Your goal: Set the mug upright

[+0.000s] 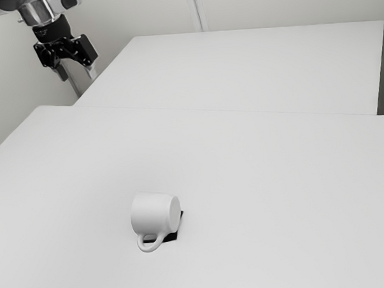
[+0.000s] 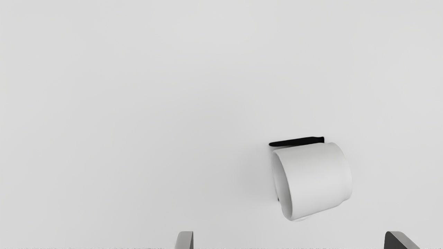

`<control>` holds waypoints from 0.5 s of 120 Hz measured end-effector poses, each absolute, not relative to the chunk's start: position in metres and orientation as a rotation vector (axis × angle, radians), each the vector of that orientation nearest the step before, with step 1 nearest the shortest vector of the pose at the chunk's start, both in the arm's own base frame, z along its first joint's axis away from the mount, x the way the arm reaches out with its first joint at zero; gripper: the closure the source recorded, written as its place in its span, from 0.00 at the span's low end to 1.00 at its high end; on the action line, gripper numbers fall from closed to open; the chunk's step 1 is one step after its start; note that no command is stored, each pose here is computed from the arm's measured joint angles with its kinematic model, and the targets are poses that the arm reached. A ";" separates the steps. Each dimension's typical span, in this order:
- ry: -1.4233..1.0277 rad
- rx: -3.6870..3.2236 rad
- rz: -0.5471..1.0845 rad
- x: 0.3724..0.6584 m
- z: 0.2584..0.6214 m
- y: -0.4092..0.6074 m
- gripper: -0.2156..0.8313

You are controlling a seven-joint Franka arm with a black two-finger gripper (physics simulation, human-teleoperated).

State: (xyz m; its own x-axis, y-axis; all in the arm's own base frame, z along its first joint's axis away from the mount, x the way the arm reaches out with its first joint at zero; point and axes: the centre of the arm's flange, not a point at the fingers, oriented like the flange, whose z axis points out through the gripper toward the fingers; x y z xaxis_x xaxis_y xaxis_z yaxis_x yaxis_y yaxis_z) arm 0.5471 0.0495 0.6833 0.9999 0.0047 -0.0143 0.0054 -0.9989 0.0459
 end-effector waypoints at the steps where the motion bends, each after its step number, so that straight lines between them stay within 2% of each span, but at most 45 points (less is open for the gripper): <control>1: 0.008 3.096 -0.023 0.547 0.683 0.050 0.21; 34: -0.020 3.104 -0.042 0.546 0.672 0.041 0.21; 49: -0.027 3.089 -0.053 0.552 0.645 0.032 0.21; 60: -0.026 3.024 -0.084 0.548 0.611 0.024 0.21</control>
